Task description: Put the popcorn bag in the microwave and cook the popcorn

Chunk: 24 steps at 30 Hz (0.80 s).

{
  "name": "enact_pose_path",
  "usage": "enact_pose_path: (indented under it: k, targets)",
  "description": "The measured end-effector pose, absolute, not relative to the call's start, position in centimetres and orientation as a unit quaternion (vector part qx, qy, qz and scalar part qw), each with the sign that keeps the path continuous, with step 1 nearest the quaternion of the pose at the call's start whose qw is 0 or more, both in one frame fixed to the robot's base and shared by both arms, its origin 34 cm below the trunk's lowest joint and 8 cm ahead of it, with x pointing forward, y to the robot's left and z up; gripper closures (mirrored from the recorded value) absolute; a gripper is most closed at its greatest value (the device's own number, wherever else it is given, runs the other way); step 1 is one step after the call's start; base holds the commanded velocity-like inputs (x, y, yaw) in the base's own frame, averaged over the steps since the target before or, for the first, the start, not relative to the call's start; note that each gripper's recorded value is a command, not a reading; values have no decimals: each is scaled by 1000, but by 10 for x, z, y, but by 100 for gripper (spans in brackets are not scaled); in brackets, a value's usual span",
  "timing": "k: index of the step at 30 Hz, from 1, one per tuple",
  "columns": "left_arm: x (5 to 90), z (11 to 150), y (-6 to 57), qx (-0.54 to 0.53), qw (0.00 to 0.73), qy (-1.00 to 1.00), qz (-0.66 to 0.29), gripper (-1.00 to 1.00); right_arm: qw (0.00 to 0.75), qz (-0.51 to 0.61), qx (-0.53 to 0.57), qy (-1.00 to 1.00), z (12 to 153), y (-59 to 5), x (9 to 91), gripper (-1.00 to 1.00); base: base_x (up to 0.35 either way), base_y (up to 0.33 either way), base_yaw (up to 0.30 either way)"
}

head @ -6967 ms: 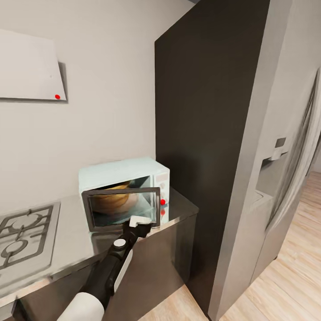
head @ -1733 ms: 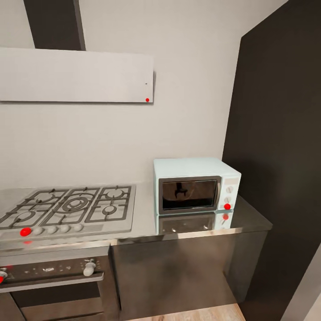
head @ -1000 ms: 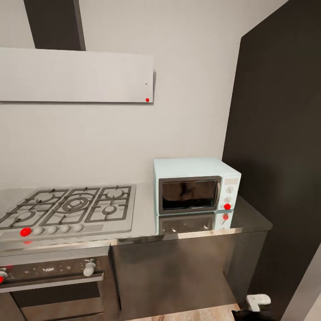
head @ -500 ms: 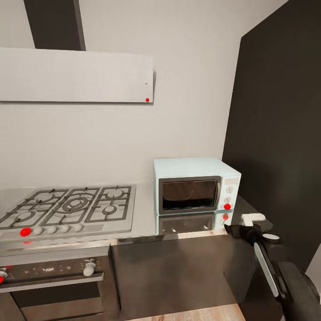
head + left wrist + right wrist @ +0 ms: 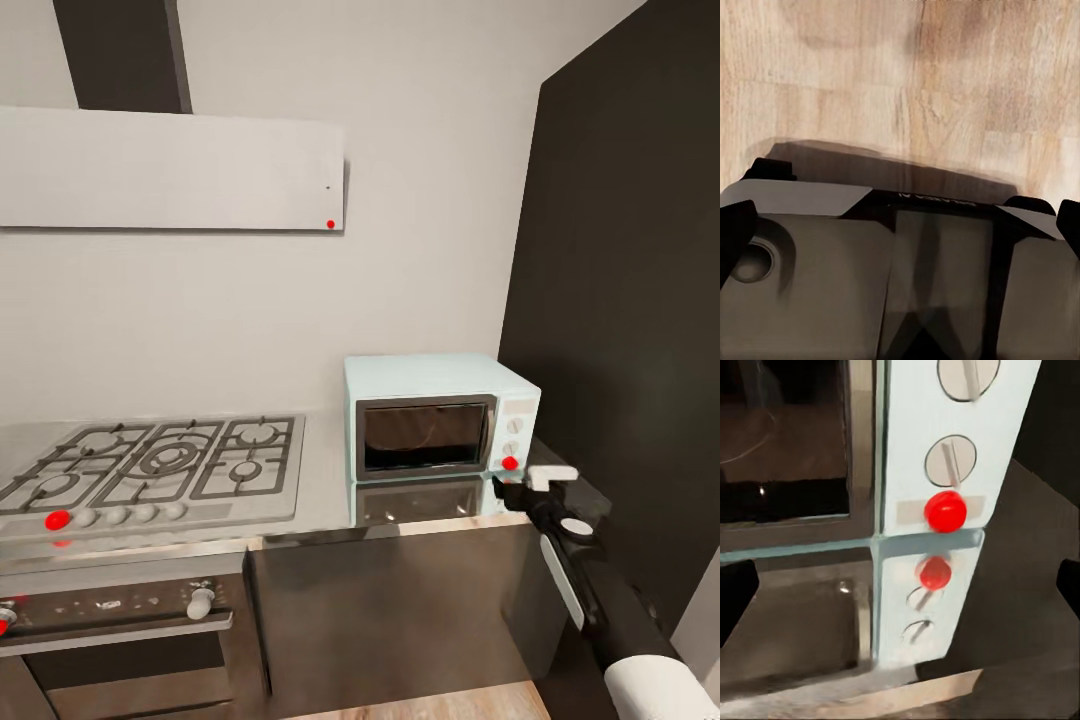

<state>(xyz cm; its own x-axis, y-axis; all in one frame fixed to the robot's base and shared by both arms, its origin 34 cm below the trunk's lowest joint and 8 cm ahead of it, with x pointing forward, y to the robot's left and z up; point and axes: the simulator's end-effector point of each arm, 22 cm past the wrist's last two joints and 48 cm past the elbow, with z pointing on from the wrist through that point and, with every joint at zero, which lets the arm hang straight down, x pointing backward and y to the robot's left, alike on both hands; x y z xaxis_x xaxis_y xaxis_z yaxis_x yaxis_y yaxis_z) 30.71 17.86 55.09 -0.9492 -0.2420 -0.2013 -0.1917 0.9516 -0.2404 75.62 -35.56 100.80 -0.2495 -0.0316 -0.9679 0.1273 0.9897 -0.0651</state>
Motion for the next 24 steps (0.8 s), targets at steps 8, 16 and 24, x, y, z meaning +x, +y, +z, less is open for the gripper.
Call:
enact_pose_path:
  k: [8,16,24]
  targets:
    - [307,551,179,-116,115,980,-110,-100,608,4,3,794,1002,-340,755,-100,0,0,0]
    - [307,551,178,-112,114,981,-106,-100,594,2,19,804,1006,-349,751,-100,0,0,0]
    - [307,550,182,-114,115,981,-104,-100,604,-4,15,797,1019,-350,752,-100,57,-157,0]
